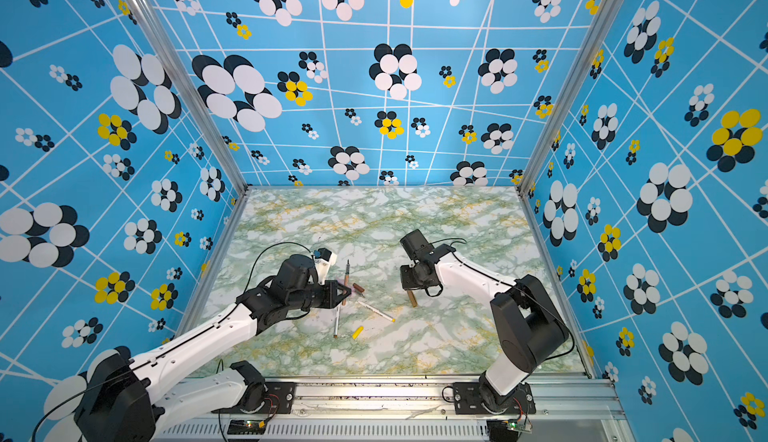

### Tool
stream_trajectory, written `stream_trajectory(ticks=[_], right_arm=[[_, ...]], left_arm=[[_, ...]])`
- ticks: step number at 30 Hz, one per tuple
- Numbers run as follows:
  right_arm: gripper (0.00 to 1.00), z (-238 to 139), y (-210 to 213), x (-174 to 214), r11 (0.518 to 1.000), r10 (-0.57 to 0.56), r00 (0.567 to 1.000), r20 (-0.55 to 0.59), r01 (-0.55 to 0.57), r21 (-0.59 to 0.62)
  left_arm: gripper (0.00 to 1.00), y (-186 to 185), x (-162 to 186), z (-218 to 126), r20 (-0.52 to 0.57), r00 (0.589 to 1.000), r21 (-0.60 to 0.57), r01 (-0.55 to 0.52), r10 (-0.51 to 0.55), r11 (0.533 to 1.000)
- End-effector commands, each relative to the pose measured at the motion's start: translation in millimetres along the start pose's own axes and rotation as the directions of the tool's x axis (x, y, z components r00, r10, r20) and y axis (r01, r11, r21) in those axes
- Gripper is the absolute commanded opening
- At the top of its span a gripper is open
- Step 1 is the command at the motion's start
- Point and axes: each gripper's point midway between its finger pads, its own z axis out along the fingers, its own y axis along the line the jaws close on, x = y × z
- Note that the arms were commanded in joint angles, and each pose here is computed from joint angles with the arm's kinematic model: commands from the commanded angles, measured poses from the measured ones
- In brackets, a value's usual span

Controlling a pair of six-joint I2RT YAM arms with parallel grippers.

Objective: Insert the pens into the pen caps
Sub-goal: 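Close the right gripper on the tan cap and lift it off the table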

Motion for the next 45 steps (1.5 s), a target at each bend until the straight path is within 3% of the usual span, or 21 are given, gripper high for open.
stream_trajectory(ticks=[1,7,13,21,31,41,45], right_arm=[[0.28,3,-5,20,0.999,-0.035,0.996,-0.077,0.036,0.008],[0.42,14,-6,39,0.997,-0.069,0.988,-0.138,0.072,0.019],[0.43,30,-7,50,0.993,-0.097,0.978,-0.187,0.109,0.053],[0.37,44,-16,59,0.983,-0.108,0.966,-0.234,0.138,0.118],[0.17,51,-28,69,0.959,-0.084,0.95,-0.301,0.159,0.234],[0.15,28,-8,41,0.978,-0.057,0.977,-0.204,0.096,0.184],[0.14,11,4,22,0.994,-0.015,0.991,-0.131,0.029,0.109]], left_arm=[[0.0,-17,-12,-4,0.028,0.999,0.05,-0.046,0.045,0.998],[0.0,-18,-15,-3,0.039,0.998,0.049,-0.047,0.045,0.998],[0.0,-19,-15,-4,0.039,0.998,0.048,-0.047,0.045,0.998],[0.0,-17,-14,-6,0.049,0.998,0.039,-0.043,0.041,0.998],[0.0,-20,-19,-10,0.061,0.997,0.037,-0.059,0.057,0.998],[0.0,-20,-20,-10,0.056,0.996,0.035,-0.069,0.067,0.997],[0.0,-21,-20,-10,0.058,0.996,0.035,-0.07,0.068,0.997]])
